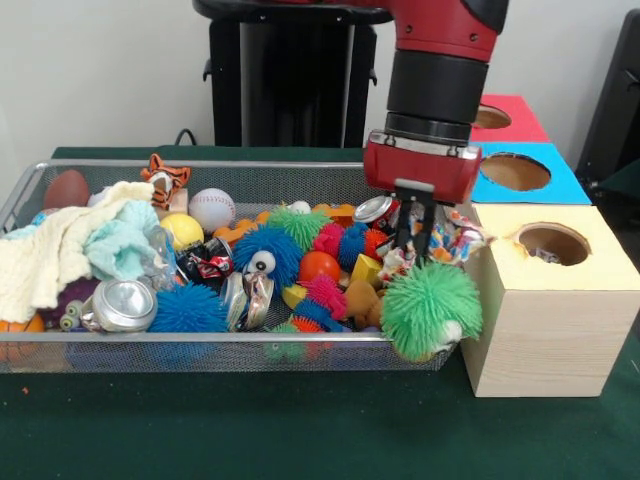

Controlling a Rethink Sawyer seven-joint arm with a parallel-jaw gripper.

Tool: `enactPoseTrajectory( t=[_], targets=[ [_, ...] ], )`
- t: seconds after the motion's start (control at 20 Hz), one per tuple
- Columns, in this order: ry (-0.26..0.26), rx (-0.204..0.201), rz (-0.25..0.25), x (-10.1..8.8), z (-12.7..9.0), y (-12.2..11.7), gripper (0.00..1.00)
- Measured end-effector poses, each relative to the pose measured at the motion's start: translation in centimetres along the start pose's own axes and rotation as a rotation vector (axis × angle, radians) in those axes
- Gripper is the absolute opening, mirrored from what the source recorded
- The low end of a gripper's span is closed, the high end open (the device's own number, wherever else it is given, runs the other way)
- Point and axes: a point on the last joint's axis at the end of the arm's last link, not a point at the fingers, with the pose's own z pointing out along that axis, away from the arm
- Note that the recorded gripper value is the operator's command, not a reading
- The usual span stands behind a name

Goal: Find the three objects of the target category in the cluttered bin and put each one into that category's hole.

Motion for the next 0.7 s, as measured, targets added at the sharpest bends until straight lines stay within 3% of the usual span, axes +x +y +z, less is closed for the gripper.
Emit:
enactPoseTrajectory(
  t=[0.45,0.7],
  targets=[
    [0.002,0.024,-0.002,2.6,0.2,-1.2,0.00],
    [0.009,0.034,-0.031,4.3,-0.5,-0.1,0.00]
  ],
)
